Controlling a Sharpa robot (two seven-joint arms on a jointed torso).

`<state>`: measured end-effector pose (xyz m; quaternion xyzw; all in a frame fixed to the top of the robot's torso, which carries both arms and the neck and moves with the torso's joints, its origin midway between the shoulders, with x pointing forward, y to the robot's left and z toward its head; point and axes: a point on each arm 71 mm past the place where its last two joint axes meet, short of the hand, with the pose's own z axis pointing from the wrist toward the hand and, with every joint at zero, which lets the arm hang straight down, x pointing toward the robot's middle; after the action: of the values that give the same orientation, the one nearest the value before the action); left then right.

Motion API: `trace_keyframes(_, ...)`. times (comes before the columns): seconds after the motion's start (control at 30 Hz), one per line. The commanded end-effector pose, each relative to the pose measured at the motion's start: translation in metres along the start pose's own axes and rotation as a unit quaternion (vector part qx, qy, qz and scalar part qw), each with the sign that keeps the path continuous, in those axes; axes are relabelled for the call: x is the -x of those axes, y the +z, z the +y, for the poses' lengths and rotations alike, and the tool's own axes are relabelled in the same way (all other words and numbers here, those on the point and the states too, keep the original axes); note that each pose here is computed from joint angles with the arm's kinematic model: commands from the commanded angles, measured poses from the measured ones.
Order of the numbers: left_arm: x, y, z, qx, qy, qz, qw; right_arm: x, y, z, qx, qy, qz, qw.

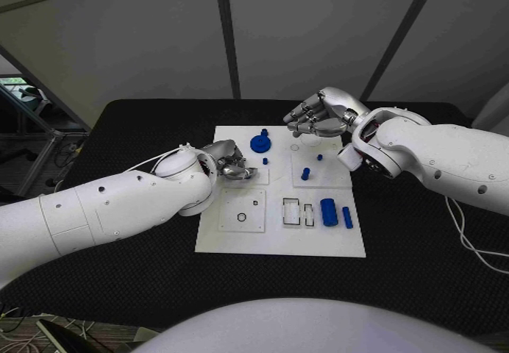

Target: Assemble the parts on the task board

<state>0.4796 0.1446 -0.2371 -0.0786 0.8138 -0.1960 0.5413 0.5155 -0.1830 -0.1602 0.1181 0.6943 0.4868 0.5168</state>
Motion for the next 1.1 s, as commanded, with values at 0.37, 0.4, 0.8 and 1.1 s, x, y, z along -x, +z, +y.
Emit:
trace_keyframes(0.37,-0.0017,0.0027,-0.0002,0.005,0.001,0.005,1.000,0.0006,0.0006,0.0017,0.005,-0.001,-0.002,1.000)
trace_keyframes(0.4,-0.0016,0.0029,-0.0001,0.005,0.001,0.005,1.000,0.0006,0.0006,0.0016,0.005,-0.001,-0.002,1.000)
trace_keyframes(0.8,-0.0014,0.0038,0.0002,0.007,-0.009,0.003,1.000,0.0007,0.0008,0.0014,0.005,-0.001,-0.002,1.000)
trace_keyframes(1.1,-0.0008,0.0036,0.0003,0.007,-0.012,0.000,1.000,0.0010,0.0005,0.0011,0.005,-0.001,-0.002,1.000)
